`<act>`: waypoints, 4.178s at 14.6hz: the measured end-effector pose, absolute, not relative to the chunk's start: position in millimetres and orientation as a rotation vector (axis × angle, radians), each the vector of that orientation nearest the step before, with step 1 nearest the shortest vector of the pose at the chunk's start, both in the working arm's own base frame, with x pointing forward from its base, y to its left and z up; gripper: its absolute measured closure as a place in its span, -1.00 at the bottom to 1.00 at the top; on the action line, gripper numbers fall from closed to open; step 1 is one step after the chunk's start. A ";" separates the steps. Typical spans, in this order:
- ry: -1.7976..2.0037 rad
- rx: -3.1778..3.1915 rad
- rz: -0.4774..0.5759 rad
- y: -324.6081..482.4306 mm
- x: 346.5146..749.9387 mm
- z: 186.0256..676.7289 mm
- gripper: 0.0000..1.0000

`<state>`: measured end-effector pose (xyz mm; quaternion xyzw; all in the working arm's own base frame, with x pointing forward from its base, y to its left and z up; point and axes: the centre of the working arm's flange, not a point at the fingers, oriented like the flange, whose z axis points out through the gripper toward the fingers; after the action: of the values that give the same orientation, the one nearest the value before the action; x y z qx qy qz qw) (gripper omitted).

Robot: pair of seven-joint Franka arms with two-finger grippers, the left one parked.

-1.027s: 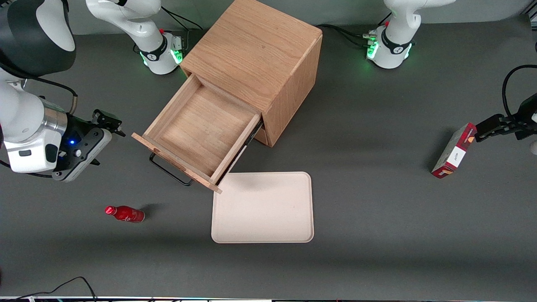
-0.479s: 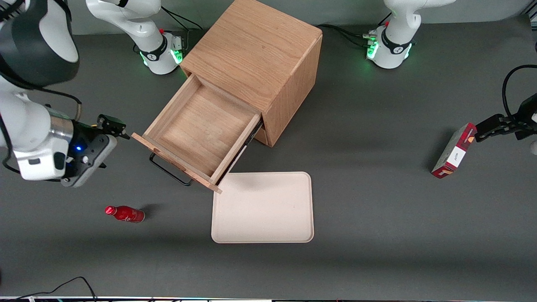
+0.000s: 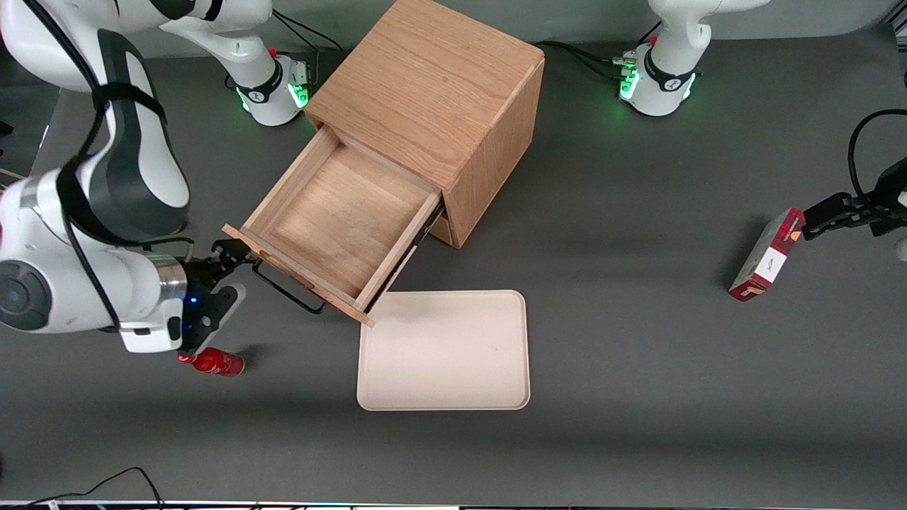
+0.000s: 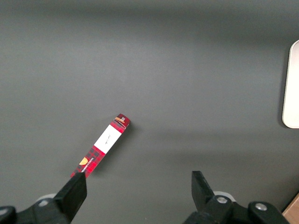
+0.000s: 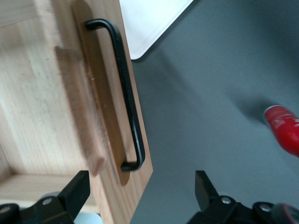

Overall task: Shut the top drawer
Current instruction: 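Lower the right gripper beside the drawer front near its handle, then push the drawer front with the right gripper into the cabinet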

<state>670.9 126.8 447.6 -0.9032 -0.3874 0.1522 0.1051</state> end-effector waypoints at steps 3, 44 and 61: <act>-1.121 -2.640 0.492 135.5 673.8 421.9 -1.00; -0.789 -2.561 0.517 202.0 566.7 365.3 -1.00; -0.627 -2.516 0.537 243.4 489.5 380.4 -1.00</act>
<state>489.5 243.4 380.4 -0.9213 -0.2295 0.1967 0.2445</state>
